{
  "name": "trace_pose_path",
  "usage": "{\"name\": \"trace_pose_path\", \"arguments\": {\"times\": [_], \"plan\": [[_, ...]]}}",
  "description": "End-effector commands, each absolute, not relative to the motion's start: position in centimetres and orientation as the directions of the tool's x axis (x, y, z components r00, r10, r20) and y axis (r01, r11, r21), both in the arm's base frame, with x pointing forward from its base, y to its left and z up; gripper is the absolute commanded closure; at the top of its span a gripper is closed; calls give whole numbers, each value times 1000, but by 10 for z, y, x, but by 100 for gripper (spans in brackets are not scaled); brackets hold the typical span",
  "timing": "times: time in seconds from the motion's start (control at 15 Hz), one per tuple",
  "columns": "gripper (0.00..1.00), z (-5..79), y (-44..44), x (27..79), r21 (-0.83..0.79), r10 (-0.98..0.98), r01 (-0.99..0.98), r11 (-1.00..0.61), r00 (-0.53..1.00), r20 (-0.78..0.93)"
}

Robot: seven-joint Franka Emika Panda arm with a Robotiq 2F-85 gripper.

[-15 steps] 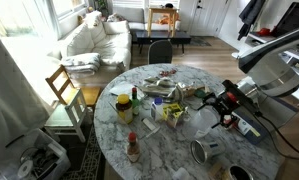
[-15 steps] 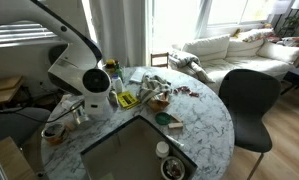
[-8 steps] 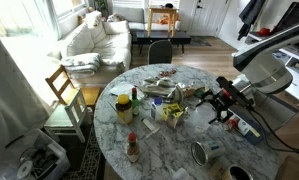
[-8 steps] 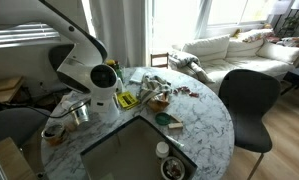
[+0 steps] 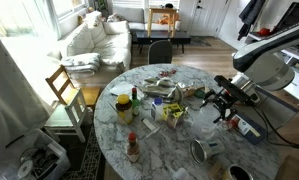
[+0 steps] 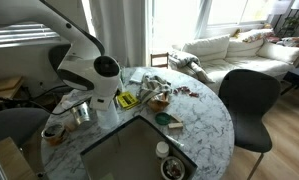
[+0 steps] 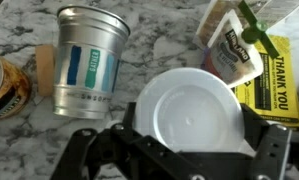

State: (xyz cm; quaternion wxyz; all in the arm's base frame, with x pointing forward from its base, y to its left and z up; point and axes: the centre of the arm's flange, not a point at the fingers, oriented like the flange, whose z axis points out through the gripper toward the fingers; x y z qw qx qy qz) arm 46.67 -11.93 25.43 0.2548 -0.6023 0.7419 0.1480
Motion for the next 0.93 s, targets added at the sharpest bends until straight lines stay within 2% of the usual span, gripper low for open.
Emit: {"name": "trace_pose_path", "arguments": {"times": [0.0, 0.33, 0.67, 0.73, 0.8, 0.87], "plan": [[29, 272, -108, 471, 31, -869, -970, 243, -231, -438], [29, 290, -71, 503, 143, -936, -963, 229, -258, -238], [29, 286, -20, 533, 220, -979, -954, 204, -206, 15], [23, 286, -11, 537, 234, -982, -954, 189, -179, 65], [1, 283, -6, 539, 243, -984, -955, 169, -149, 97], [0, 281, -1, 541, 234, -988, -963, 135, -113, 105]]}}
